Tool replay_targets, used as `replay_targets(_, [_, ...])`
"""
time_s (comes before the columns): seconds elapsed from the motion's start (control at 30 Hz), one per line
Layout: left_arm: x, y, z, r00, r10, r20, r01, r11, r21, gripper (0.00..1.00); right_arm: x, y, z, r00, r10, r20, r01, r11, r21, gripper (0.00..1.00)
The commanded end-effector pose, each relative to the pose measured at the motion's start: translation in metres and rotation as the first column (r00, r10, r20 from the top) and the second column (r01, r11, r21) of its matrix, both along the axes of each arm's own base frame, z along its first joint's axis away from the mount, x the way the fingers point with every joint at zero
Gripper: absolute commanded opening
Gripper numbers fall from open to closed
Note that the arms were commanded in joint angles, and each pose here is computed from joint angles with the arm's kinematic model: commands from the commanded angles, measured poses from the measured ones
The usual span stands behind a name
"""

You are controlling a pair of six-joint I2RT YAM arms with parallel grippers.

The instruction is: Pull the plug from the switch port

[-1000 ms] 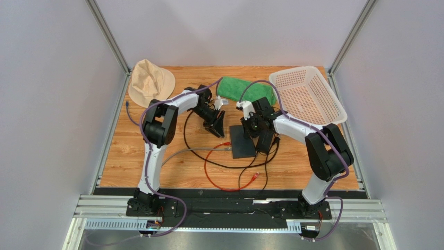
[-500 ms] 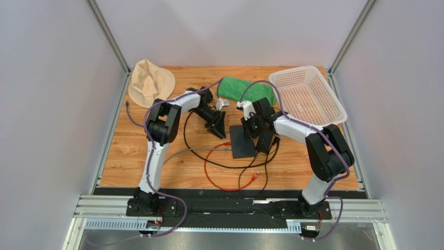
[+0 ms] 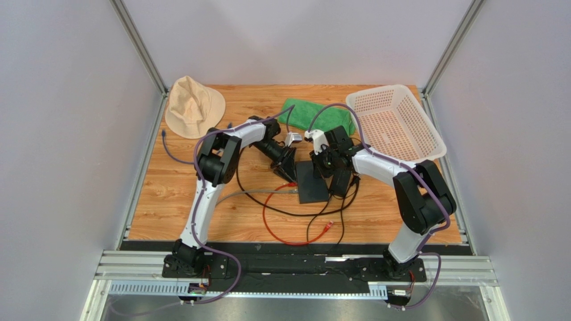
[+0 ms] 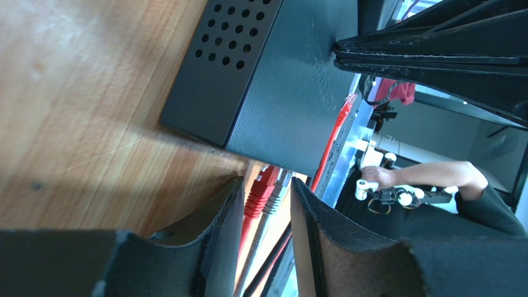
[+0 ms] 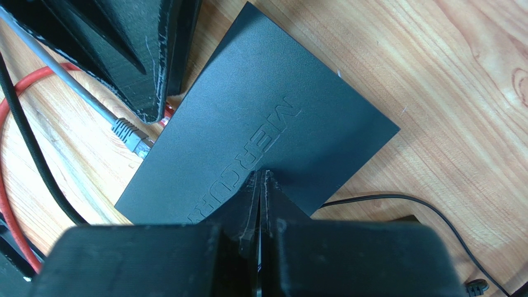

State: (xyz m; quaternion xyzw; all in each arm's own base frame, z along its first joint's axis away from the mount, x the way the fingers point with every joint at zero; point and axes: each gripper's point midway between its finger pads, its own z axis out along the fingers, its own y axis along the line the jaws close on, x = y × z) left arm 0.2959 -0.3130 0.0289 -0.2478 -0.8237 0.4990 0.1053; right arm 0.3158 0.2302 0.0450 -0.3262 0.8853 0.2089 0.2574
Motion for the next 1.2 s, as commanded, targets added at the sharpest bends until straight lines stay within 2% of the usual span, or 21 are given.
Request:
replay_targets(0.0, [0.002, -0.003, -0.007, 0.998, -0.036, 0.044, 0.037, 0.999, -0.012, 0.42, -0.032, -0.023, -0.032, 0.993, -0.018, -0.115, 0.005, 0.993, -0.114, 0.00])
replay_targets(0.43, [-0.001, -0.005, -0.007, 0.998, -0.050, 0.045, 0.050, 0.999, -0.013, 0.38, -0.032, -0.022, -0.032, 0.994, -0.017, -0.109, 0.004, 0.993, -0.114, 0.00])
replay_targets(1.07, [-0.010, -0.007, -0.013, 0.995, -0.092, 0.042, 0.092, 0.996, 0.003, 0.40, -0.033, -0.021, -0.030, 0.995, -0.011, -0.103, -0.001, 0.994, -0.112, 0.00])
replay_targets(1.17, [-0.015, -0.004, -0.015, 0.994, -0.100, 0.034, 0.100, 0.995, 0.006, 0.38, -0.034, -0.022, -0.031, 0.994, -0.011, -0.104, -0.001, 0.994, -0.113, 0.00])
